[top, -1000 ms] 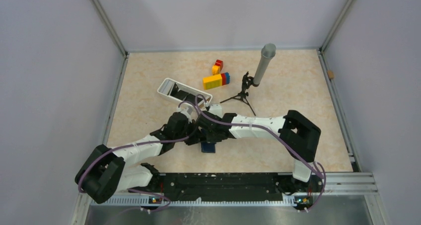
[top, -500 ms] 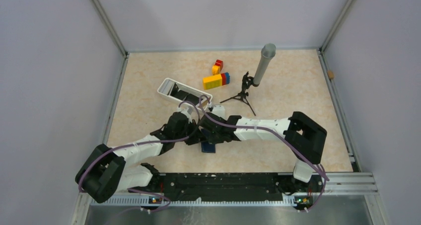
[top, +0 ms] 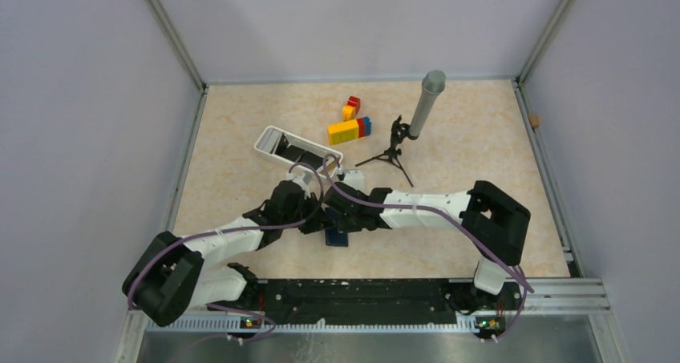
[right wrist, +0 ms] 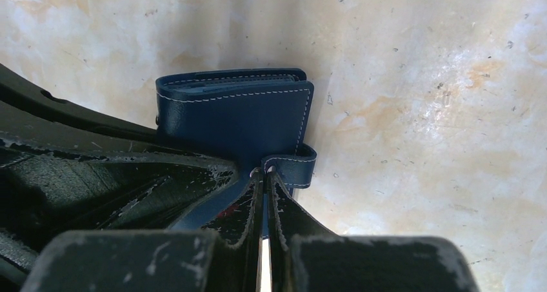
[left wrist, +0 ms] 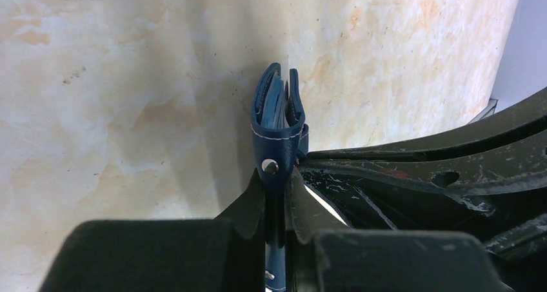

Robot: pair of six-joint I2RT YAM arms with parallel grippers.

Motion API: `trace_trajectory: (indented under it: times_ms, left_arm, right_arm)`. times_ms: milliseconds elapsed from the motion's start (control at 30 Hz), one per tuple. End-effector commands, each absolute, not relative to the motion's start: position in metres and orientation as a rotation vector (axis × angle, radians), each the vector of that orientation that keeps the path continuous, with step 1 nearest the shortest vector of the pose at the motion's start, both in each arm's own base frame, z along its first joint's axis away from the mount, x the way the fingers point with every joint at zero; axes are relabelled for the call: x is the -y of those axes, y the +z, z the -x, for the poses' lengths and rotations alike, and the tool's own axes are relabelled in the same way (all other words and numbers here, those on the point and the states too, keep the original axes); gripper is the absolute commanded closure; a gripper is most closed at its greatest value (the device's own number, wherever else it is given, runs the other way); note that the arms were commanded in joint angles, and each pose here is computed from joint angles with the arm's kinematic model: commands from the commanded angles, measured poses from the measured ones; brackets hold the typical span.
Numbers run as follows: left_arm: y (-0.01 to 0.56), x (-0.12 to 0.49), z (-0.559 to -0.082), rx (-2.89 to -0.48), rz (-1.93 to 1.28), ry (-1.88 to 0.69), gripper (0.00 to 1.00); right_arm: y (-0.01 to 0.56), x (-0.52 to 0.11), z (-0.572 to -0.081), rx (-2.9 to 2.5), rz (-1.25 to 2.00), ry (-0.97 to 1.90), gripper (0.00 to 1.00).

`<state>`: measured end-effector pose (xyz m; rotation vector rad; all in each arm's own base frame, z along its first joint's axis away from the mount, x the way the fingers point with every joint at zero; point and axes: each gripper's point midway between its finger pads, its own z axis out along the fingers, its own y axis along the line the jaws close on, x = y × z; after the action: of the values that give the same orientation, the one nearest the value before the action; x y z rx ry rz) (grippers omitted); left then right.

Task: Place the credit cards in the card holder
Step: Close the card holder at the center of the board.

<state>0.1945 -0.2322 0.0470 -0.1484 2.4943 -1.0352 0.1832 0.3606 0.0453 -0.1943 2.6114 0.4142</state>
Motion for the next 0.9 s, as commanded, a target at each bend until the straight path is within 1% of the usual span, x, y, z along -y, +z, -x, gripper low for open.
trace_trajectory:
  times_ms: [0, 867]
  left_arm:
    - [0.044, 0.229, -0.202, -2.481, 0.114, -0.990, 1.00]
    - [0.041, 0.231, -0.201, -2.493, 0.105, -0.995, 1.00]
  right_arm:
    - [0.065, -0.373, -0.183, -2.558, 0.204, 0.516, 1.00]
    - [0.072, -0.382, -0.183, -2.535, 0.212, 0.590, 1.00]
